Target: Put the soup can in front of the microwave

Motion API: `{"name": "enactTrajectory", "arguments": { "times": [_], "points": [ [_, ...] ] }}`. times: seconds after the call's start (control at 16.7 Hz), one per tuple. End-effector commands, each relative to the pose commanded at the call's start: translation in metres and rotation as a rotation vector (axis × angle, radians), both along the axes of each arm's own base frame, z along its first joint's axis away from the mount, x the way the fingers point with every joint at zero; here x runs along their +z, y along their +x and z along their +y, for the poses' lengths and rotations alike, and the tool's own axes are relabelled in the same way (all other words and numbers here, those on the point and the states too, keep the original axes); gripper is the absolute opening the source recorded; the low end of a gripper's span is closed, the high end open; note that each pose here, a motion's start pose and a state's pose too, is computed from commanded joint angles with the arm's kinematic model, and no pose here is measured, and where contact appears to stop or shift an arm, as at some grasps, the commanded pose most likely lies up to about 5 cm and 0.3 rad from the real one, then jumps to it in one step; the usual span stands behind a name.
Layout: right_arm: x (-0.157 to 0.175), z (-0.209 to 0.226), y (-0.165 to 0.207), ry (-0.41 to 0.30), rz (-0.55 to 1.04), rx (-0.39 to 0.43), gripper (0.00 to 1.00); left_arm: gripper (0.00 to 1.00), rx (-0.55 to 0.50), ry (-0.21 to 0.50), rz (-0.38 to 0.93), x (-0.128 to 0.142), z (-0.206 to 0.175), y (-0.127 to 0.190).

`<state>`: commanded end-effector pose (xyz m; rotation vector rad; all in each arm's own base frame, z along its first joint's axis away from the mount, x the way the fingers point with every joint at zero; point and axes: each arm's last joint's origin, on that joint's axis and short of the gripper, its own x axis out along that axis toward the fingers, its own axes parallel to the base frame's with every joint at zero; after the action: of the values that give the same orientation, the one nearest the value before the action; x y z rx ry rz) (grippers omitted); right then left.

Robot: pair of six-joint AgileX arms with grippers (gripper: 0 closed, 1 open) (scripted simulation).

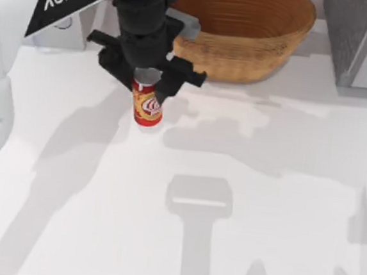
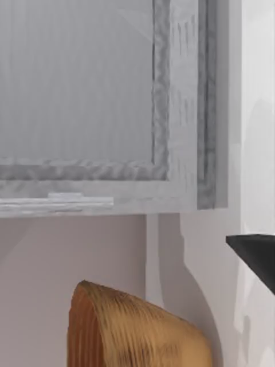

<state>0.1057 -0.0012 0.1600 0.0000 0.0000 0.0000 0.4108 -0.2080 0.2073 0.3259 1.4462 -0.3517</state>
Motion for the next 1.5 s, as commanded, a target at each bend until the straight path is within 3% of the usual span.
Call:
{"name": "enactTrajectory", "arguments": {
  "times": [0.24, 0.48, 1.32, 1.5],
  "points": [
    [0.0, 0.0, 0.0, 0.0, 0.0, 0.0, 1.0, 0.0, 0.259, 0.003, 0.002, 0.001, 0.138, 0.015],
    [0.0, 0.0, 0.0, 0.0, 0.0, 0.0, 1.0, 0.0, 0.4, 0.001, -0.004, 0.001, 0.212, -0.002],
    [0.0, 0.0, 0.0, 0.0, 0.0, 0.0, 1.0, 0.0, 0.418, 0.0, -0.006, -0.007, 0.222, -0.005],
    [0.0, 0.0, 0.0, 0.0, 0.0, 0.0, 1.0, 0.23, 0.418, 0.0, -0.006, -0.007, 0.222, -0.005]
  ]
}}
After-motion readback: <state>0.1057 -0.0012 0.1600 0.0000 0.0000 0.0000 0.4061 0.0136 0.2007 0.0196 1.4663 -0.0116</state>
